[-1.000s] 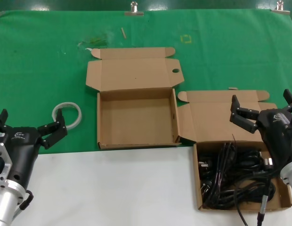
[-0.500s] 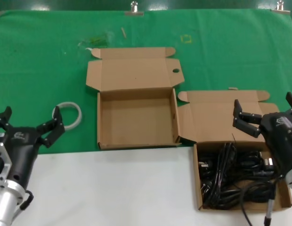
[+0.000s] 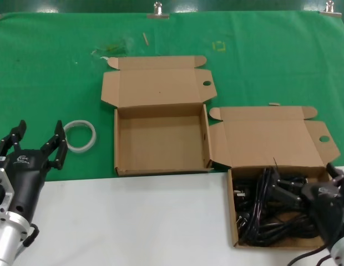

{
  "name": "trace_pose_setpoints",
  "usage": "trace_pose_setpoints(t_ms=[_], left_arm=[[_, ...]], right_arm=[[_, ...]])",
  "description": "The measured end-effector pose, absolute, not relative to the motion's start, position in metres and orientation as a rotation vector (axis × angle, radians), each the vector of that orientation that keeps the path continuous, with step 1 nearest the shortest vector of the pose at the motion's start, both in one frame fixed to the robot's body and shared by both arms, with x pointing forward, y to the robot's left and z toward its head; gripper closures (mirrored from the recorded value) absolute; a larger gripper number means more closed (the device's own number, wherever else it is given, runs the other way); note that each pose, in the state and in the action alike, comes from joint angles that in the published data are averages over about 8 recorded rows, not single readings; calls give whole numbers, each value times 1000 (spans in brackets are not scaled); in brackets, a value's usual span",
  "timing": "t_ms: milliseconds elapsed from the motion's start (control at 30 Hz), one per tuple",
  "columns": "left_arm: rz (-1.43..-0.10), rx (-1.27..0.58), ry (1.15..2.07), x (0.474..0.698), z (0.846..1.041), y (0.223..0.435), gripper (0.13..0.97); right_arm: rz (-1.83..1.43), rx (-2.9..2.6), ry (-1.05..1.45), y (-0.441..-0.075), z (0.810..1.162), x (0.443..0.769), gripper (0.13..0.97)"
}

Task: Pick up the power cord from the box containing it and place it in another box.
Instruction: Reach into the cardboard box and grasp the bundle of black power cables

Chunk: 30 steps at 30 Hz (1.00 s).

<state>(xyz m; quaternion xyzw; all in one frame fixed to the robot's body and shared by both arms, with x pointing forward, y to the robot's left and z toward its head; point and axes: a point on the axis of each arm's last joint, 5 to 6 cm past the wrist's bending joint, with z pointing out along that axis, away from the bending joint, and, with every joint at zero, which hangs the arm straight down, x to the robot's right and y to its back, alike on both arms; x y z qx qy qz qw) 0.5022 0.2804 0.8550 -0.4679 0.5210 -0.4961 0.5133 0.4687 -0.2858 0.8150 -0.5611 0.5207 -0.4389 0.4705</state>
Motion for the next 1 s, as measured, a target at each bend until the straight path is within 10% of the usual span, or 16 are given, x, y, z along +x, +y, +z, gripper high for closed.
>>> trace_pose_setpoints(t_ms=[500, 1000], left_arm=[[-1193, -1125, 1253, 502, 855, 280, 804], [-1193, -1125, 1253, 502, 855, 280, 940]], right_arm=[[-928, -1101, 1547, -236, 791, 497, 140], [-839, -1127, 1624, -198, 798, 477, 282]])
